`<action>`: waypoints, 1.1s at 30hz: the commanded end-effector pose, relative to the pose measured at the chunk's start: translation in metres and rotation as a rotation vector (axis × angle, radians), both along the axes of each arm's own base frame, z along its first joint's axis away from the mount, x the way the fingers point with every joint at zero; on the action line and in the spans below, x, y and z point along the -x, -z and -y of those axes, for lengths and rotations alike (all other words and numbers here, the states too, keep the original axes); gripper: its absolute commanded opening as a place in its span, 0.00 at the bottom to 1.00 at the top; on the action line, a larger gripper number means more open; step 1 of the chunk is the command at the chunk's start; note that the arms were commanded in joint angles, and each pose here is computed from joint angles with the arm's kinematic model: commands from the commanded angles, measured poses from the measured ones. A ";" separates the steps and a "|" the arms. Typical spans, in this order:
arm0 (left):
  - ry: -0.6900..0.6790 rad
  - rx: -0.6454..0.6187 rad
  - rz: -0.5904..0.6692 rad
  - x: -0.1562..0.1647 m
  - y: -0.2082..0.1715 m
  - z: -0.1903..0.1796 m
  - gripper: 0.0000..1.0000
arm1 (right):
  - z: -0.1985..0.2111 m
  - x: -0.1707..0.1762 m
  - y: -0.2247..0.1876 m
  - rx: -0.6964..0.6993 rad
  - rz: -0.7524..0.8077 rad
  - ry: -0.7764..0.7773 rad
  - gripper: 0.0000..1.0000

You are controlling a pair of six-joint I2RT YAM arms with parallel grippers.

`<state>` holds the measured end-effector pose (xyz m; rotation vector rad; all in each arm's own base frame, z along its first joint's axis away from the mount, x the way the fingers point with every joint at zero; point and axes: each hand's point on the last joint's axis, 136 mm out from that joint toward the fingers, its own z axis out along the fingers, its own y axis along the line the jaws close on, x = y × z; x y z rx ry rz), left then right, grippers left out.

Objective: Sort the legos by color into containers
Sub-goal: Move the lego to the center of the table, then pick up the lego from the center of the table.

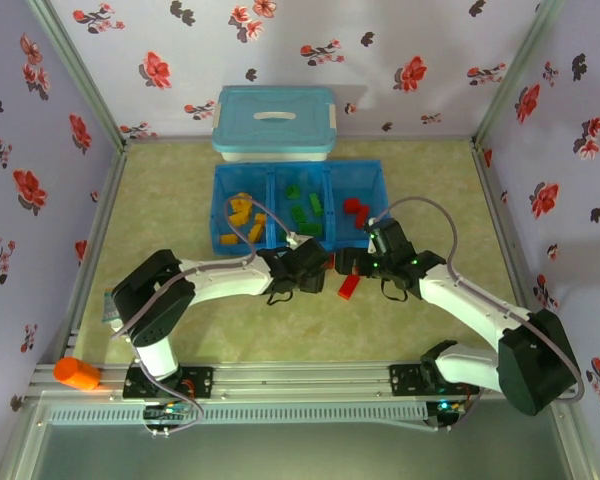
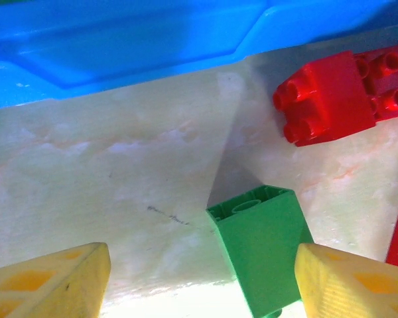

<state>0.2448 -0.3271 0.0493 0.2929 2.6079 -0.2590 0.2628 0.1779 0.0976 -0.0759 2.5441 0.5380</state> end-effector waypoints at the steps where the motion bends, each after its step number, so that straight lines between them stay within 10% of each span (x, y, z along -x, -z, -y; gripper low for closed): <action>1: -0.006 0.022 -0.025 0.000 0.001 0.009 0.71 | -0.002 -0.002 -0.012 -0.019 0.027 0.010 0.97; 24: -0.005 0.027 -0.056 0.006 0.015 0.029 0.69 | 0.002 -0.003 -0.017 -0.010 0.050 0.019 0.97; 33: -0.009 0.014 -0.032 0.004 0.007 0.023 0.37 | 0.004 -0.005 -0.022 0.000 0.068 0.027 0.97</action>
